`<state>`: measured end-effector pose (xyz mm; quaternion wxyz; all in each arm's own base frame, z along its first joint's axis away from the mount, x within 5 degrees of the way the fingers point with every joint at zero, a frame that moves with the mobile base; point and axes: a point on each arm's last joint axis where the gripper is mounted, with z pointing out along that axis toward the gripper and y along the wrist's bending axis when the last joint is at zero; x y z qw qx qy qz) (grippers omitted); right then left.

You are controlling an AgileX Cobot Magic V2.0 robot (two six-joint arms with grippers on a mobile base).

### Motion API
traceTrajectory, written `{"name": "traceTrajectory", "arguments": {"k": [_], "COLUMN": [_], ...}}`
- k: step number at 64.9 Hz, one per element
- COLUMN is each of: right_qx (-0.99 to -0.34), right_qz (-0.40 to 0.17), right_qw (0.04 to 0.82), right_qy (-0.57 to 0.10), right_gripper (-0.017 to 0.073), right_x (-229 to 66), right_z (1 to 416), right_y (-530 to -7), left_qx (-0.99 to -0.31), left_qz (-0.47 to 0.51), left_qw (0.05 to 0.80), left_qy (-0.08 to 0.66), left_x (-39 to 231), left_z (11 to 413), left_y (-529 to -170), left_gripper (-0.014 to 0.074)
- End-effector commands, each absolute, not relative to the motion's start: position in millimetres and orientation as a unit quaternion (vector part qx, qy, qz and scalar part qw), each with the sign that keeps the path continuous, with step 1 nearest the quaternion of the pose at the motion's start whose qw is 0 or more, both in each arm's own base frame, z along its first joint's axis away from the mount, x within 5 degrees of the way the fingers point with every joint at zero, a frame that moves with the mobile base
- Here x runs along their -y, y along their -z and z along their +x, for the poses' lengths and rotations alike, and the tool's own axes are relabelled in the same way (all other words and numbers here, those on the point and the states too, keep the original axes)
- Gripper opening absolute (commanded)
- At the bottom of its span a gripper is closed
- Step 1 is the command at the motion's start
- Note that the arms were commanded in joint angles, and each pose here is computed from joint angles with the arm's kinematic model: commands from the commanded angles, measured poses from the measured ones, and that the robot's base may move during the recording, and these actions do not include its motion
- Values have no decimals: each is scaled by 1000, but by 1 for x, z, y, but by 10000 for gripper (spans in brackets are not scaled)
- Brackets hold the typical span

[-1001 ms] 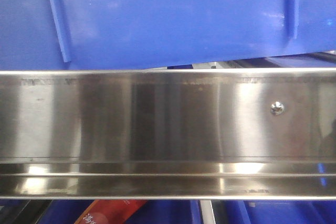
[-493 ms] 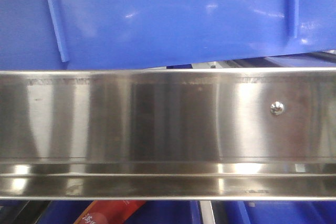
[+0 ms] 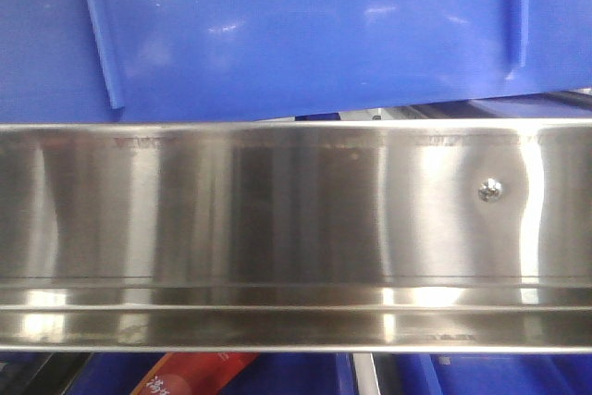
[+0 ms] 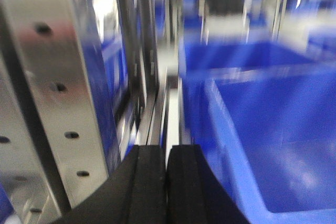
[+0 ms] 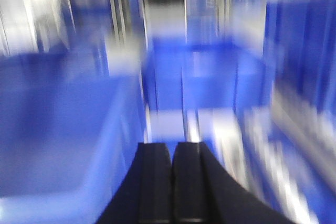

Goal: Move blue bin to conveyor side

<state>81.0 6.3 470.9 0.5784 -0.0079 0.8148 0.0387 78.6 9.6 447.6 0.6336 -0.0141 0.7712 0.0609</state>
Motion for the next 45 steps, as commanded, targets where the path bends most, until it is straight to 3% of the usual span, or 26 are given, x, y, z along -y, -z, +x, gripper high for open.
{"name": "traceTrajectory", "arguments": {"k": [1, 29, 45], "right_qx": [-852, -861, -902], "right_qz": [-9, -13, -31], "right_qw": [522, 506, 431], "right_qy": [-34, -52, -21], "right_gripper": [-88, -88, -78], "right_x": [-7, -12, -16], "right_z": [97, 143, 195], "right_y": [-477, -482, -479], "left_qx": [-779, -802, -841], "left_qz": [-16, -27, -41], "left_qw": [624, 597, 536], "left_qy": [-63, 5, 67], "left_x": [-11, -5, 1], "left_z": [94, 134, 183], "left_y": [-455, -449, -449], "left_gripper": [-6, -6, -7]}}
